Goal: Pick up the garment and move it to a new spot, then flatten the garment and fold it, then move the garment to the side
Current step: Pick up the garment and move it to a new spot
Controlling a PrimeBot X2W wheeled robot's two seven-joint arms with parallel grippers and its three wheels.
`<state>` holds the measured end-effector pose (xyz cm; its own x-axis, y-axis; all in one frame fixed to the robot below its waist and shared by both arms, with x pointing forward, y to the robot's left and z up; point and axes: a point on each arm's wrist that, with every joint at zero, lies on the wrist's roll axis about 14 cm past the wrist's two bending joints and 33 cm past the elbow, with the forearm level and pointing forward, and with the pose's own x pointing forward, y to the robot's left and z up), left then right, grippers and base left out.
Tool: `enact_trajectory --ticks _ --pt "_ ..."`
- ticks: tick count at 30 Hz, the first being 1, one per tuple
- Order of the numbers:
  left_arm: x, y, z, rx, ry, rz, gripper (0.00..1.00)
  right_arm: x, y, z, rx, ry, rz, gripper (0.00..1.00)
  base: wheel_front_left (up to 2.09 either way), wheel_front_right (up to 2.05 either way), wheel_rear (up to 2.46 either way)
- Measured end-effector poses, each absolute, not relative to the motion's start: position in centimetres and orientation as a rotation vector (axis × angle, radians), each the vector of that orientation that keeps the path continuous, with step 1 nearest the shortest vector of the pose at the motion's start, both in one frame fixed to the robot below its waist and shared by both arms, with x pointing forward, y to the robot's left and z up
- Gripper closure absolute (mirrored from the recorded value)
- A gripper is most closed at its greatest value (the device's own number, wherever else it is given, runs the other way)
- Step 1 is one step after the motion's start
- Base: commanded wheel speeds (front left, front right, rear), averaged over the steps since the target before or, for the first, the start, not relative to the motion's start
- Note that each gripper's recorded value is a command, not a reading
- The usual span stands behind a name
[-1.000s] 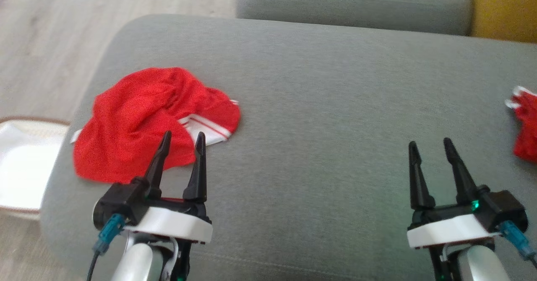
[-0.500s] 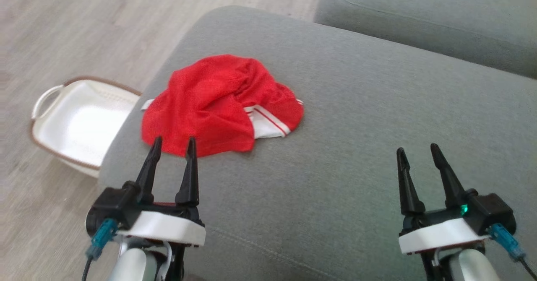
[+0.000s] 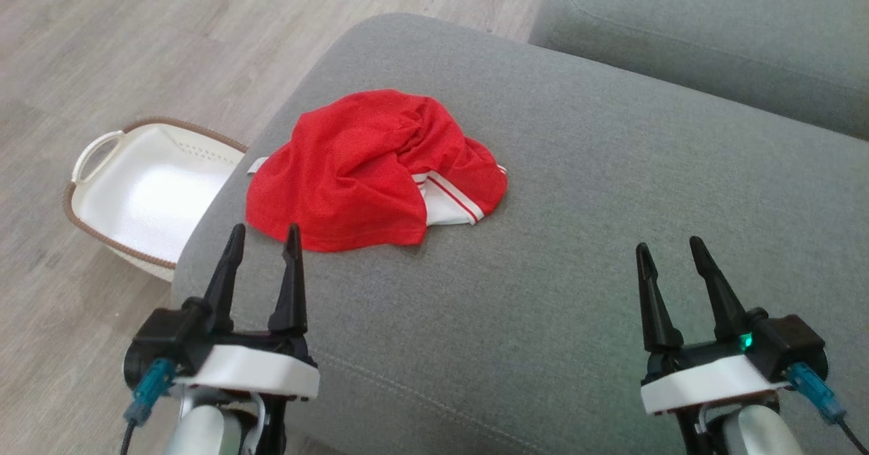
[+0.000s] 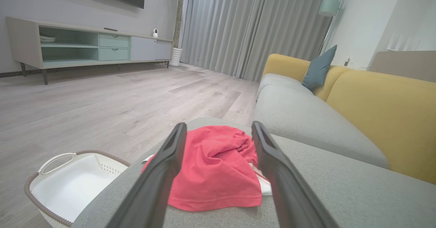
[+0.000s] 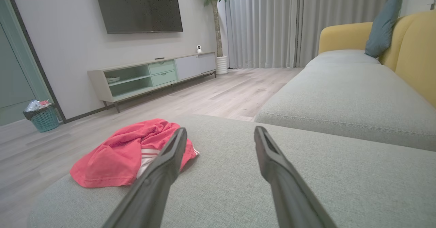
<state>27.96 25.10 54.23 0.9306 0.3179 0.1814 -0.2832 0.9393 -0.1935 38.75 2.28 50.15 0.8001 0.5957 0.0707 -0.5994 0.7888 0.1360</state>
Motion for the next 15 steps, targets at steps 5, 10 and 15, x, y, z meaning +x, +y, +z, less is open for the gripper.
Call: enact_trajectory --ticks 5,10,15 --pt "28.5 25.7 54.2 -0.16 -0.207 0.322 0.0 39.1 1.5 49.5 0.161 -0.008 0.62 0.0 0.0 0.0 0.0" --pt "29.0 27.6 53.3 -0.147 -0.177 0.371 0.0 40.2 -0.8 48.5 0.143 0.005 0.548 0.0 0.0 0.0 0.0" --pt "31.8 28.7 52.2 -0.096 -0.124 0.345 0.0 42.7 -2.8 48.6 0.128 -0.018 0.475 0.0 0.0 0.0 0.0"
